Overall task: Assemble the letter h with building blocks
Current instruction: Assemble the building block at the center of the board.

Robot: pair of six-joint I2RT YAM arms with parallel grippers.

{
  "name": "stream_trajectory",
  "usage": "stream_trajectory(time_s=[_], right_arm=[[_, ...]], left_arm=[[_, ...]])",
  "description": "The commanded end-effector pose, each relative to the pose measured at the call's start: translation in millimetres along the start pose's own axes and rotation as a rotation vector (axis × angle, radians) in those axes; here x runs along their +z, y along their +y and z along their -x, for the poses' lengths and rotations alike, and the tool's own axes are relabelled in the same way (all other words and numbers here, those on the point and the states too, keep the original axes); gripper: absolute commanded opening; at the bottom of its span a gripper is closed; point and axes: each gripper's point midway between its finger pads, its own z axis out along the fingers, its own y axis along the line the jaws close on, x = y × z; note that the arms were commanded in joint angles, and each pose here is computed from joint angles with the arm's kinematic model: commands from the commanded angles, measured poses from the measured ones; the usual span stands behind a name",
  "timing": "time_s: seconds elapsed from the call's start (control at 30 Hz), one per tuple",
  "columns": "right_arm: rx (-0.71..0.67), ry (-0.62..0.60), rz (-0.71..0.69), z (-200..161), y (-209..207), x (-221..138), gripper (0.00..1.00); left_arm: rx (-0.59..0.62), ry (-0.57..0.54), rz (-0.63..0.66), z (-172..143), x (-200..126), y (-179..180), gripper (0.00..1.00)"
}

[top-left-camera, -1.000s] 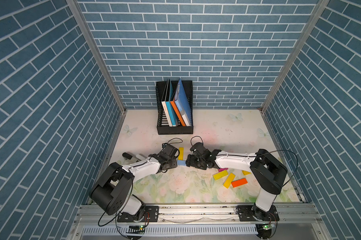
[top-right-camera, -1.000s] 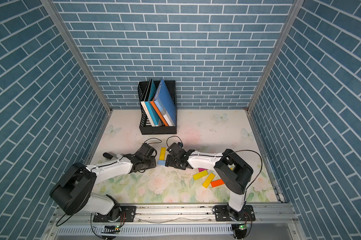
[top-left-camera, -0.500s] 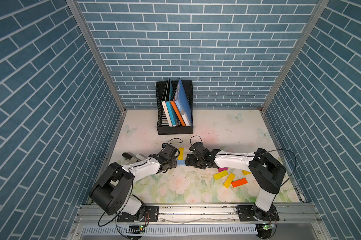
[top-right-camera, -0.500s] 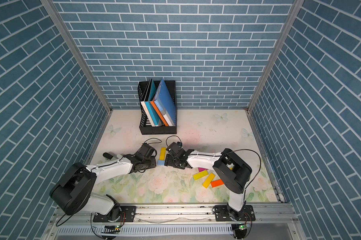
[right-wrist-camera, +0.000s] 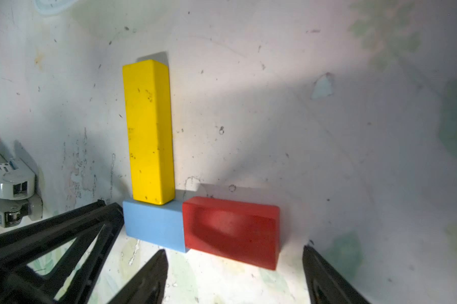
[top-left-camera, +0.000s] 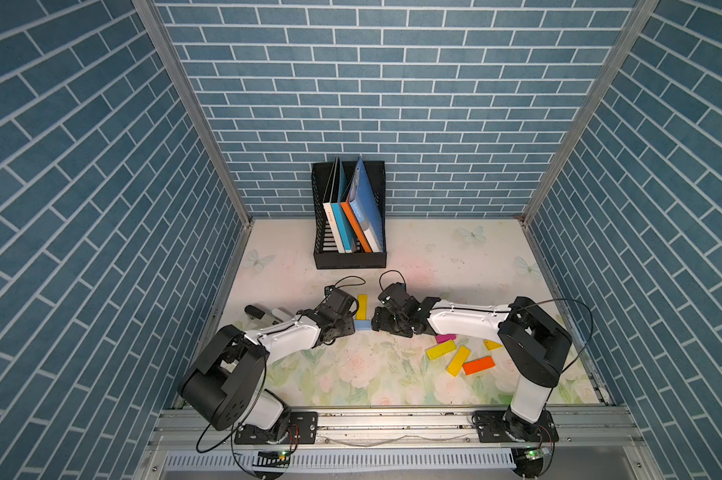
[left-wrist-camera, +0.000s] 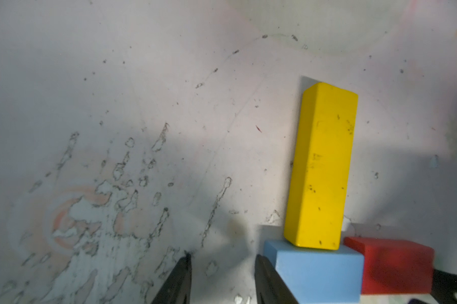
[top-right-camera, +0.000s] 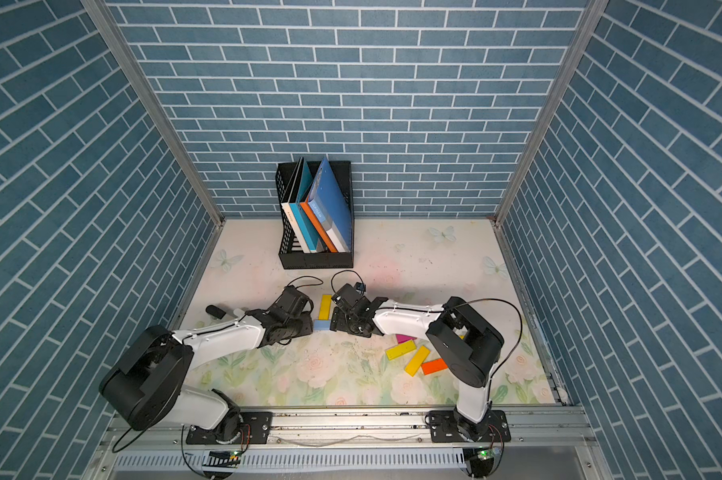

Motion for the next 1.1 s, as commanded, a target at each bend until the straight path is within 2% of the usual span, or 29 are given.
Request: stream_trajectory(time_s=[0.0,1.07], right_arm=[[-0.017,-0.042,-0.039,5,-6,-21,0.81],[-0.016,-0.055,-0.048,5,-12,-31,0.81]], left_arm=[[0.013,0.072,0.012,-19,6,6,0.43],[0.026,0.088,-0.005,-22,11,2,0.43]])
